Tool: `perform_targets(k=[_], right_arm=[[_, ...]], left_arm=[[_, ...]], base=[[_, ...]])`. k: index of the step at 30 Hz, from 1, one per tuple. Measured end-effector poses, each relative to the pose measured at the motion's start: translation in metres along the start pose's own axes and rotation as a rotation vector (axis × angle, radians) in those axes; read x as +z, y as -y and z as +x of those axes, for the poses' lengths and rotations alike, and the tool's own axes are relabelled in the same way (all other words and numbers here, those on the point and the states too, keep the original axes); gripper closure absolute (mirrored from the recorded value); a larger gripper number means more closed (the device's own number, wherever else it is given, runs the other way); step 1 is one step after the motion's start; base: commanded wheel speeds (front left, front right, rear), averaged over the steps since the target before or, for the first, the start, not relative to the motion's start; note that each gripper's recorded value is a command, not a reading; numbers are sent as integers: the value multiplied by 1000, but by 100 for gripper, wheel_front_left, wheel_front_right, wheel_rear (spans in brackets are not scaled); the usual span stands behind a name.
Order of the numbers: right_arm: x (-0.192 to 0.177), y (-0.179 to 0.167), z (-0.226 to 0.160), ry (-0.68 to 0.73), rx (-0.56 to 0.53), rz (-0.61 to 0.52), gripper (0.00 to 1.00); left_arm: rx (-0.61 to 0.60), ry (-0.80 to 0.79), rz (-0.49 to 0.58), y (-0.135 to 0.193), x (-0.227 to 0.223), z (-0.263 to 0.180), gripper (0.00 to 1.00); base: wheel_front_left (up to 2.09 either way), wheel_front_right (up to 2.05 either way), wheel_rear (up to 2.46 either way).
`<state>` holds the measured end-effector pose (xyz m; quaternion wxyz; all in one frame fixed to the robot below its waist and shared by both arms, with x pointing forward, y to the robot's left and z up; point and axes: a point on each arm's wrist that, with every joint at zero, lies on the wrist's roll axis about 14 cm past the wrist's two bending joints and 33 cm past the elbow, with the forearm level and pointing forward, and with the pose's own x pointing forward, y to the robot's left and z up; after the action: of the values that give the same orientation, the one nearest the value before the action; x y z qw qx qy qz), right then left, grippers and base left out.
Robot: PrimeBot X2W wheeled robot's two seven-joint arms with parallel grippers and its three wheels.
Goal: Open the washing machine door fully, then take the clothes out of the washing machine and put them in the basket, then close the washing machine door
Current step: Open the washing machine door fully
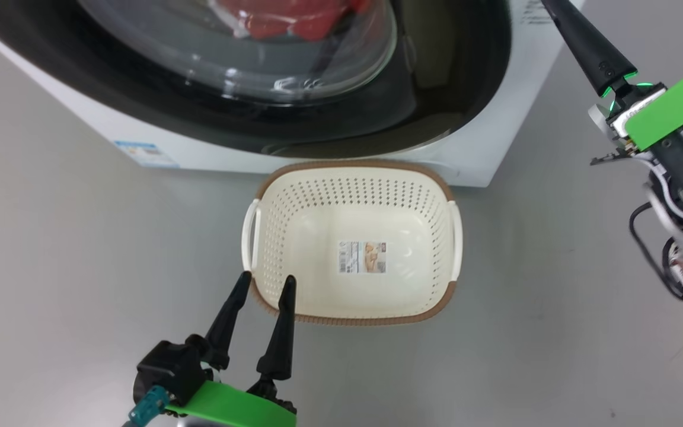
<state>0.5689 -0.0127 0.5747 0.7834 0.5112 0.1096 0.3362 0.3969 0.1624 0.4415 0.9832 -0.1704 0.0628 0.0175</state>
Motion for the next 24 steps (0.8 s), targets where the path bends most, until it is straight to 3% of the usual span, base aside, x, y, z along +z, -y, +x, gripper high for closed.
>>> perform_targets(k=[11,24], right_arm=[[-5,20,24,-151,23,193,100],[-19,32,37,-233,18,220,100]], left_arm=[[30,-33,-2,-9,-11,4,0],[57,-39,-4,-18,-11,2,0]], base=[[0,0,0],[0,0,0]])
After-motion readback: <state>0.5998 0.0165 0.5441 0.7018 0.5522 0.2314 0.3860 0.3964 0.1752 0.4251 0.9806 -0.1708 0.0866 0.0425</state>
